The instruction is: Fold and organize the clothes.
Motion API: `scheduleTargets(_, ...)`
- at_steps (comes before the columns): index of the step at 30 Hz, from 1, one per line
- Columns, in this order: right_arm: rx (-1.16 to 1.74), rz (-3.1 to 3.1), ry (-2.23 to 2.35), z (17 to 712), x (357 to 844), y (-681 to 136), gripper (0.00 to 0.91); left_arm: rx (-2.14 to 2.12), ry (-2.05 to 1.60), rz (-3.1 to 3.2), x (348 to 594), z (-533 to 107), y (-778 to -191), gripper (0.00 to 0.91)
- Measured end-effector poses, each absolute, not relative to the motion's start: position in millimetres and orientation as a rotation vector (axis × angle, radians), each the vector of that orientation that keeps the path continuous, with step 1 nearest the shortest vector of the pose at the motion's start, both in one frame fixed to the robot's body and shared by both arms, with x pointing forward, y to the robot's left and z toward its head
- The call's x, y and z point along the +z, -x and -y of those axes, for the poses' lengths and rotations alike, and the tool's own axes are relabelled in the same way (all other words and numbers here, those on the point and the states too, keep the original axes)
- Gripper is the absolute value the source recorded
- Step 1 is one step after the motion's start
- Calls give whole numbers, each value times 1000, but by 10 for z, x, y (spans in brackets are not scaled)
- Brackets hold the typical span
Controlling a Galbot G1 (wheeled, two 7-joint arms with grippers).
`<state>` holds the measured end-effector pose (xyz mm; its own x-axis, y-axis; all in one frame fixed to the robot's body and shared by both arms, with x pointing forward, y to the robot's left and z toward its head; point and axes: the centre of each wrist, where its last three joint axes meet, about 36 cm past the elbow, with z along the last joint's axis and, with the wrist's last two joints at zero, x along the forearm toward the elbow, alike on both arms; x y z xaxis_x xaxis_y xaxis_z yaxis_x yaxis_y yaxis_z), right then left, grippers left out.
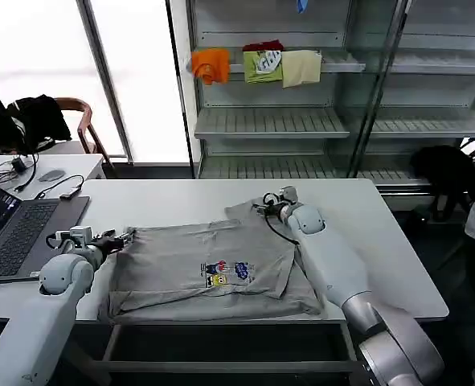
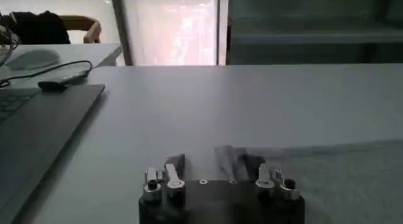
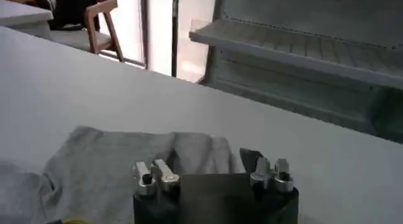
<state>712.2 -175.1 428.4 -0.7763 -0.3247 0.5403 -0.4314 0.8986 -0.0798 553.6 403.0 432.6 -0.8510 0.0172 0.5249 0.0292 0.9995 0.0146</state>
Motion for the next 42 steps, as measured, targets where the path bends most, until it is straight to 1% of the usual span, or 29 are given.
scheduleTargets(7, 288, 2528, -553, 1776, 4232, -7068, 0, -28, 76, 2597, 4360, -4011, -5518, 10)
scheduleTargets(15, 314, 2581, -561, 1751, 4294, -7068, 0, -12, 108, 2645, 4427, -3981, -5565, 10)
scheduleTargets(29, 326, 2732, -562, 1825, 4567, -7087, 0, 11, 98, 2743, 4554, -4036, -5615, 10)
scheduleTargets(35, 334, 2770, -572, 1856, 4624, -6951, 0, 13, 122, 2780, 4602, -4095, -5487, 10)
scheduleTargets(42, 338, 2820, -630, 1851, 4712, -6608, 0, -9, 162, 2809, 4633, -4089, -5194, 10)
